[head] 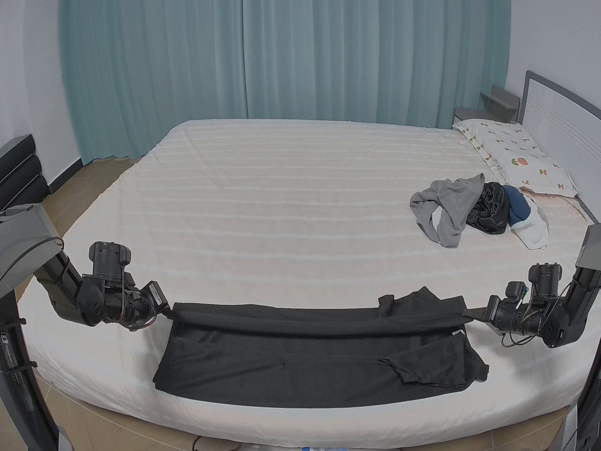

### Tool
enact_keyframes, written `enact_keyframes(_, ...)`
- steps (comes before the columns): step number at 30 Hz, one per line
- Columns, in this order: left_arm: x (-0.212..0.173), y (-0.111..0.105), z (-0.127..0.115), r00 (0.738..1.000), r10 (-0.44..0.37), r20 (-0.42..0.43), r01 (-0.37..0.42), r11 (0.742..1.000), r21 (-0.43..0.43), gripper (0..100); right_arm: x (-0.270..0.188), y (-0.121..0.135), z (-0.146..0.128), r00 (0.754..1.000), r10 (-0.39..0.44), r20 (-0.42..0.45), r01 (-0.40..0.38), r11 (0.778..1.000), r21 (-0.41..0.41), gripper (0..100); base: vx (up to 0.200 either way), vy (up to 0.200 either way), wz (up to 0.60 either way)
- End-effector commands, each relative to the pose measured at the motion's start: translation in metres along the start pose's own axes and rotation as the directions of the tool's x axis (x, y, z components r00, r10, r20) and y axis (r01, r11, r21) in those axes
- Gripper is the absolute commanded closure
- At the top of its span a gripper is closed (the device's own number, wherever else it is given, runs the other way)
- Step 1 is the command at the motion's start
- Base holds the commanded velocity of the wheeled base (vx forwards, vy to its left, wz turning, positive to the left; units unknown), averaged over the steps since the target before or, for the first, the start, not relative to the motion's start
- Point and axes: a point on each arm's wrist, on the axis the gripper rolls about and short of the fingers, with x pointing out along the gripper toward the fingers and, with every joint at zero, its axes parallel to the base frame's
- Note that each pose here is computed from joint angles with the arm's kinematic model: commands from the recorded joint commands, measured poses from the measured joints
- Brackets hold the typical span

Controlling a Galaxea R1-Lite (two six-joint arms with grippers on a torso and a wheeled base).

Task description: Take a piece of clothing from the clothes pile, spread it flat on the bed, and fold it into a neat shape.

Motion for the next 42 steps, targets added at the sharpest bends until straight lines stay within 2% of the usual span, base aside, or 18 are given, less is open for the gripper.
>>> enact_keyframes(1,-0.006,0.008,-0.014,0.999,0.021,-0.032,-0.021,1.000,0.013,100,-0.006,-0.007,-0.012,0.999,-0.026,-0.033,0.027,1.000,0.010,100,0.000,0.000,0.00)
enact_keyframes(7,-0.011,0.012,-0.023,0.998,0.037,-0.057,-0.036,0.999,0.018,100,-0.006,-0.014,-0.025,0.996,-0.050,-0.078,0.047,0.998,-0.031,100,0.000,0.000,0.00)
enact_keyframes(14,-0.011,0.013,-0.031,0.996,0.047,-0.082,-0.045,0.999,0.029,100,-0.001,-0.020,-0.029,0.993,-0.063,-0.095,0.060,0.998,-0.037,100,0.000,0.000,0.00)
enact_keyframes(15,-0.011,0.013,-0.033,0.995,0.048,-0.087,-0.046,0.998,0.031,0,0.000,-0.021,-0.029,0.993,-0.064,-0.097,0.061,0.998,-0.036,100,0.000,0.000,0.00)
enact_keyframes(17,-0.010,0.013,-0.034,0.994,0.048,-0.094,-0.045,0.998,0.034,0,0.000,-0.021,-0.029,0.993,-0.068,-0.095,0.065,0.997,-0.036,100,0.000,0.000,0.00)
enact_keyframes(18,-0.010,0.012,-0.035,0.994,0.048,-0.095,-0.045,0.998,0.035,0,0.000,-0.021,-0.028,0.993,-0.068,-0.094,0.064,0.997,-0.037,0,0.000,0.000,0.00)
enact_keyframes(24,-0.011,0.010,-0.033,0.995,0.042,-0.088,-0.039,0.999,0.037,0,-0.004,-0.016,-0.021,0.997,-0.056,-0.061,0.053,0.998,-0.043,0,0.000,0.000,0.00)
enact_keyframes(29,-0.016,0.006,-0.027,0.998,0.023,-0.063,-0.021,0.999,0.034,0,-0.013,-0.007,-0.006,0.999,-0.039,0.006,0.039,0.998,-0.041,0,0.000,0.000,0.00)
enact_keyframes(34,-0.014,-0.002,-0.014,1.000,-0.010,-0.023,0.010,1.000,0.020,0,-0.011,-0.002,0.009,0.998,-0.018,0.056,0.016,0.999,0.044,0,0.000,0.000,0.00)
enact_keyframes(38,-0.010,-0.011,-0.005,0.999,-0.036,0.003,0.036,0.999,-0.018,0,-0.004,-0.005,0.010,0.999,-0.016,0.048,0.011,0.994,0.105,0,0.000,0.000,0.00)
enact_keyframes(39,-0.003,-0.012,-0.002,0.999,-0.040,0.004,0.040,0.999,-0.035,0,0.001,-0.010,0.009,0.999,-0.019,0.041,0.013,0.990,0.139,0,0.000,0.000,0.00)
enact_keyframes(42,0.016,-0.011,-0.002,0.999,-0.033,-0.011,0.033,0.999,-0.035,0,0.010,-0.017,0.009,0.999,-0.027,0.031,0.021,0.985,0.172,0,0.000,0.000,0.00)
